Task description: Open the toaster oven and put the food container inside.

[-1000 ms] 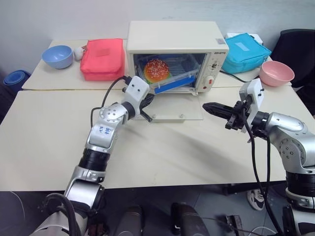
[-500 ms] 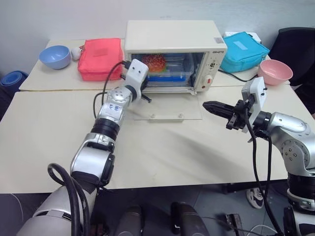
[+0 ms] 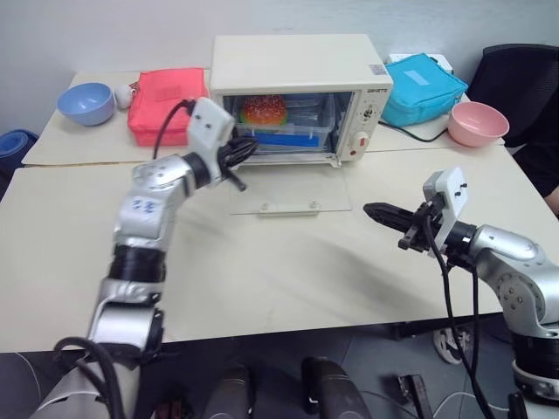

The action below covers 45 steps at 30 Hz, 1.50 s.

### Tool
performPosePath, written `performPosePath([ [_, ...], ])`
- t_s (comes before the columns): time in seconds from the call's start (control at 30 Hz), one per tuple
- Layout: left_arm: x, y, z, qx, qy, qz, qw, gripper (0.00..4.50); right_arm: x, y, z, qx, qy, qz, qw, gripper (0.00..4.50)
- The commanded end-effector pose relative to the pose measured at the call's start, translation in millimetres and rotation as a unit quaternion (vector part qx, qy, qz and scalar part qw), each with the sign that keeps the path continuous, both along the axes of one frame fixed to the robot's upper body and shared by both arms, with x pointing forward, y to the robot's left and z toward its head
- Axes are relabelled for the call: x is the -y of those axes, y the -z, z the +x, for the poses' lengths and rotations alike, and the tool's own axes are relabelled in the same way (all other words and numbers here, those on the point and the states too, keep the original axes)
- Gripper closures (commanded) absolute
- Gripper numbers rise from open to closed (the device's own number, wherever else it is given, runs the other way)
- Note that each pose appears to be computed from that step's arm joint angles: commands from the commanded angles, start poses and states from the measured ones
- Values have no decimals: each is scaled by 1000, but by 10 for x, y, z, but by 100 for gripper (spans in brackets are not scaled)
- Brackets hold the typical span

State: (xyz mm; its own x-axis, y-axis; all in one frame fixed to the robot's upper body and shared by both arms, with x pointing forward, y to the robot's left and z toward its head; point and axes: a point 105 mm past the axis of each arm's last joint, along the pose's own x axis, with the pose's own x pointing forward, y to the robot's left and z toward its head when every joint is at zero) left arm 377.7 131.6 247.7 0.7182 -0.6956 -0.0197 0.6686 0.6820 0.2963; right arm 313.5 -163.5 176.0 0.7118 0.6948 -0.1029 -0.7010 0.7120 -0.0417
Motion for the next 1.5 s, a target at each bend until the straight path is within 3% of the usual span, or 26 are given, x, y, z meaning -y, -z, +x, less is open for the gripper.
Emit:
performPosePath([
  [0.03, -177, -229, -350, 20, 37, 15, 999, 272, -61, 105, 43, 14, 34, -1, 999, 450],
  [0.13, -373, -234, -668, 5, 75, 53, 996, 175, -105, 329, 144, 4, 65, -4, 998, 450],
  [0.33, -600, -277, -969, -22, 86, 68, 994, 2, -172, 540, 333, 2, 84, -9, 996, 450],
  [0.67, -836, -416, -1020, -27, 26, 28, 999, 2, -217, 581, 743, 24, 92, -16, 995, 450],
  [0.77, -871, -417, -991, -27, 16, 25, 999, 2, -275, 314, 800, 58, 77, -8, 995, 450],
  [0.87, -917, -405, -970, -27, 6, 22, 999, 2, -306, -190, 778, 111, 57, 20, 992, 450],
  [1.0, -999, -432, -934, -20, -9, 20, 1000, 2, -152, -1087, 722, 176, 50, 84, 980, 450],
  [1.07, -1044, -469, -906, -12, -17, 16, 1000, 2, -49, -1249, 681, 178, 46, 82, 979, 450],
  [1.17, -1090, -516, -866, -6, -23, 9, 1000, 2, 77, -1269, 558, 170, 25, 25, 985, 450],
  [1.3, -1100, -518, -867, -8, -14, 17, 1000, 0, 382, -1110, 296, 112, -14, -44, 993, 357],
  [1.5, -1123, -505, -875, -9, -6, 21, 1000, 0, 712, -1209, -12, 64, -37, -36, 997, 164],
])
